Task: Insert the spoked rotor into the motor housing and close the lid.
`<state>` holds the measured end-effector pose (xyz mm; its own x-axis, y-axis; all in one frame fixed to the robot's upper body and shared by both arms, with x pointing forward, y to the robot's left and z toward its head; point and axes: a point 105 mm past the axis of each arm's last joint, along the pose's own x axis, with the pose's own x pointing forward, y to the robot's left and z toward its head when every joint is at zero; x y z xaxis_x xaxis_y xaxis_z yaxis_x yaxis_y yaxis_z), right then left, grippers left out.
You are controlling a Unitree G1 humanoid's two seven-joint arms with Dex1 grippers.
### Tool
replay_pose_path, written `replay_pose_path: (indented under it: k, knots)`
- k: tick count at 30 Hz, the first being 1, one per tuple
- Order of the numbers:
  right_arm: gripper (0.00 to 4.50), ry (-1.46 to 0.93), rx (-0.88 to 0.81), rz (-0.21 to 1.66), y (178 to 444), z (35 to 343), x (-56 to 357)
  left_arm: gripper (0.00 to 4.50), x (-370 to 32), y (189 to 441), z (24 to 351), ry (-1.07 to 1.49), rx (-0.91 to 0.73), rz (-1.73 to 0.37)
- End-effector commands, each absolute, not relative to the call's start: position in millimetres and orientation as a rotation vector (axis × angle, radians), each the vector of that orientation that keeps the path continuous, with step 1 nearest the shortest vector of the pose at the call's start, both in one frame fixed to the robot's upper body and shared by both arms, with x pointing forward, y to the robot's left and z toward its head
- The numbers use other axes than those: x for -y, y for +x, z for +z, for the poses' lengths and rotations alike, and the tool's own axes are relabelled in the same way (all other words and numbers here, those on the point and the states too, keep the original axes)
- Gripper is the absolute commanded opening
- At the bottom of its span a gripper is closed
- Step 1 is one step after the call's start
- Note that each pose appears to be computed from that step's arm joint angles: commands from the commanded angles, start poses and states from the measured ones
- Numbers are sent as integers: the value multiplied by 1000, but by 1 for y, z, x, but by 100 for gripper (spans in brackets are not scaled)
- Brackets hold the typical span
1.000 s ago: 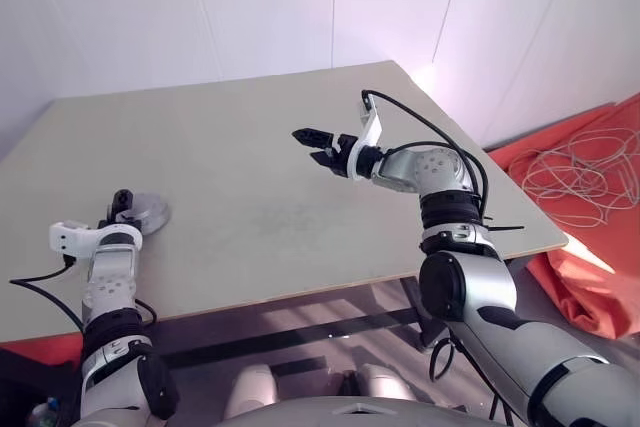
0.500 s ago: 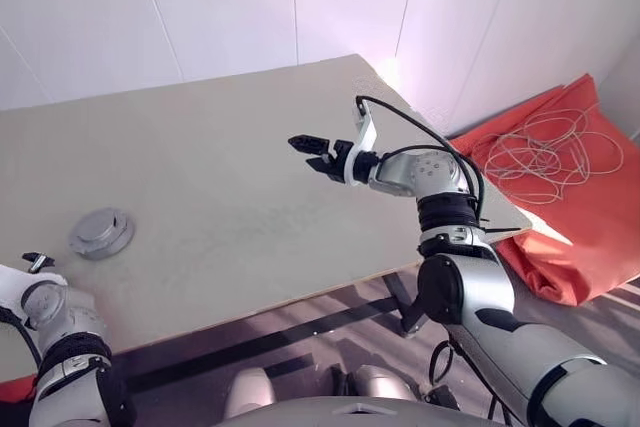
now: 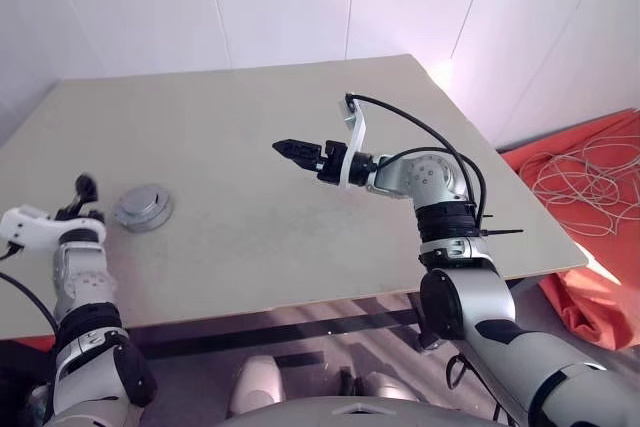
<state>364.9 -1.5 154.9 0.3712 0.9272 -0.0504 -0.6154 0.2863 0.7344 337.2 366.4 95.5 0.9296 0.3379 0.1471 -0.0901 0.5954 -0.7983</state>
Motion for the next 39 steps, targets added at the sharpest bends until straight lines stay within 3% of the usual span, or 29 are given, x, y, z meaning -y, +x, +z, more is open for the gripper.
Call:
replay_pose_path:
  k: [1, 6, 12, 17, 20, 27, 39]
  knots:
    - [450, 589, -387, 1175, 358, 171, 4, 448, -304, 334, 161, -952, 339, -275]
    - [450, 436, -242, 1168, 359, 170, 15, 448, -255, 319, 172, -908, 190, -573]
    - [450, 120, -172, 990, 381, 138, 50, 448, -203, 319, 135, -587, -61, -656]
    - [450, -61, -132, 826, 394, 118, 81, 448, -183, 333, 111, -256, -41, -605]
    - [450, -81, -77, 819, 388, 114, 81, 448, -162, 333, 106, -173, -2, -620]
    - [450, 0, -67, 914, 369, 117, 72, 448, -151, 327, 108, -200, 14, -663]
    - [450, -7, -85, 925, 373, 123, 79, 448, -151, 317, 109, -203, 2, -693]
